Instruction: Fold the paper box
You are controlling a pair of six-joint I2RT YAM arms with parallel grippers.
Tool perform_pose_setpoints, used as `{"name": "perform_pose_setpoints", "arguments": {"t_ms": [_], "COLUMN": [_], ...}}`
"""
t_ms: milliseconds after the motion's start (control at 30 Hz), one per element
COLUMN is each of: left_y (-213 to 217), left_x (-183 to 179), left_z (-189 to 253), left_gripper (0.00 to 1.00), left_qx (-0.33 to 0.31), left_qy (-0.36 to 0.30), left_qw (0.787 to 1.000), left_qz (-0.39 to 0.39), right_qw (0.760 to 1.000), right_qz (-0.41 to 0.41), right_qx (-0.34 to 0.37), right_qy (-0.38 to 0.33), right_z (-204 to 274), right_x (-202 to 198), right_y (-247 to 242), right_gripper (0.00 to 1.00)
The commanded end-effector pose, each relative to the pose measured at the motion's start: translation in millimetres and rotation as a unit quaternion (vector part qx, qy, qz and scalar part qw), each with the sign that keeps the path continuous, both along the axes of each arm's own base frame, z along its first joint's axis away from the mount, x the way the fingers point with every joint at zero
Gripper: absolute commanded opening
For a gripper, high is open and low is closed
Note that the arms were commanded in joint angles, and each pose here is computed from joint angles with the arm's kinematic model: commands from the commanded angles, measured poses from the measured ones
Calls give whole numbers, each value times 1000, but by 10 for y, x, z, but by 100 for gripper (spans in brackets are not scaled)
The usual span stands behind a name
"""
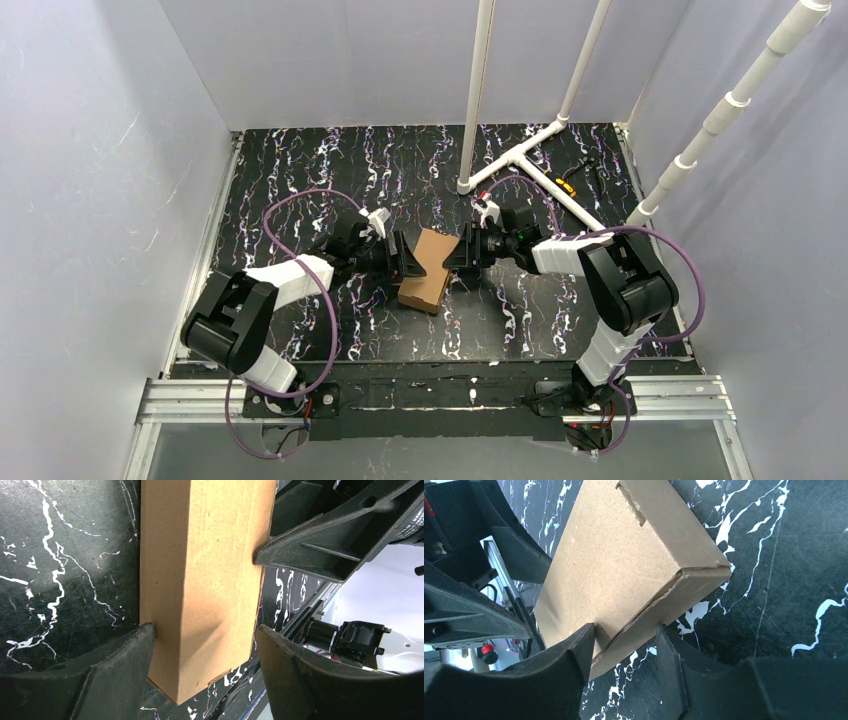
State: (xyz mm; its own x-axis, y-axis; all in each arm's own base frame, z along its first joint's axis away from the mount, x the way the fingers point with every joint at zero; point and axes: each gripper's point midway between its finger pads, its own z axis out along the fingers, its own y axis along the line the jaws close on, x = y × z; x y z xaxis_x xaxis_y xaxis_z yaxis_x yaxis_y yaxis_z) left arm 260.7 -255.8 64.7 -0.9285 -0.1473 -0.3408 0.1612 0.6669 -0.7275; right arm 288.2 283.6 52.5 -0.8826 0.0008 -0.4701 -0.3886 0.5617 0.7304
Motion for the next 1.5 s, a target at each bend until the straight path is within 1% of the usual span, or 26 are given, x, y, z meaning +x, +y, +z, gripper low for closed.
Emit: {"name": "perform_pose_setpoints", "arguments": {"t_ms": [0, 67, 133, 233, 267, 333, 433, 767, 1000, 1233, 1467], "left_y": [-65, -8, 59, 188, 226, 263, 241, -5, -119, -141, -273], "left_x": [66, 84, 98, 95, 90, 57, 7, -8, -3, 24, 32], "left_z": [186, 214, 254, 308, 317, 306, 248, 213, 101, -34, -27], "left_gripper": [73, 76, 82, 97, 98, 98, 98, 98, 98, 98, 98], "left_qx": [-18, -16, -17, -20, -21, -24, -38, -123, -119, -107, -112], "left_qy": [-25, -31, -36, -42, -43, -41, -20, 22, 41, 57, 59], "left_qw": [1000, 999, 999, 997, 997, 996, 997, 991, 991, 991, 991], "left_qz": [-2, 13, 29, 59, 67, 70, 63, 46, 46, 60, 48], "right_qw": [999, 999, 999, 999, 999, 999, 999, 999, 999, 998, 998], "right_qz": [-7, -6, -6, -8, -10, -8, -7, -9, -8, -14, -17], "right_qx": [-31, -33, -35, -39, -39, -36, -32, -17, -9, 1, 15], "right_qy": [-2, -1, 1, 7, 12, 20, 28, 42, 50, 58, 67], "right_z": [-127, -140, -154, -198, -216, -243, -265, -266, -278, -290, -313], "right_x": [52, 43, 36, 36, 34, 19, 3, -9, -14, 7, 24], "right_y": [-49, -65, -98, -168, -197, -242, -289, -391, -408, -480, -554], "right_gripper": [52, 49, 47, 44, 43, 42, 39, 35, 33, 31, 29]}}
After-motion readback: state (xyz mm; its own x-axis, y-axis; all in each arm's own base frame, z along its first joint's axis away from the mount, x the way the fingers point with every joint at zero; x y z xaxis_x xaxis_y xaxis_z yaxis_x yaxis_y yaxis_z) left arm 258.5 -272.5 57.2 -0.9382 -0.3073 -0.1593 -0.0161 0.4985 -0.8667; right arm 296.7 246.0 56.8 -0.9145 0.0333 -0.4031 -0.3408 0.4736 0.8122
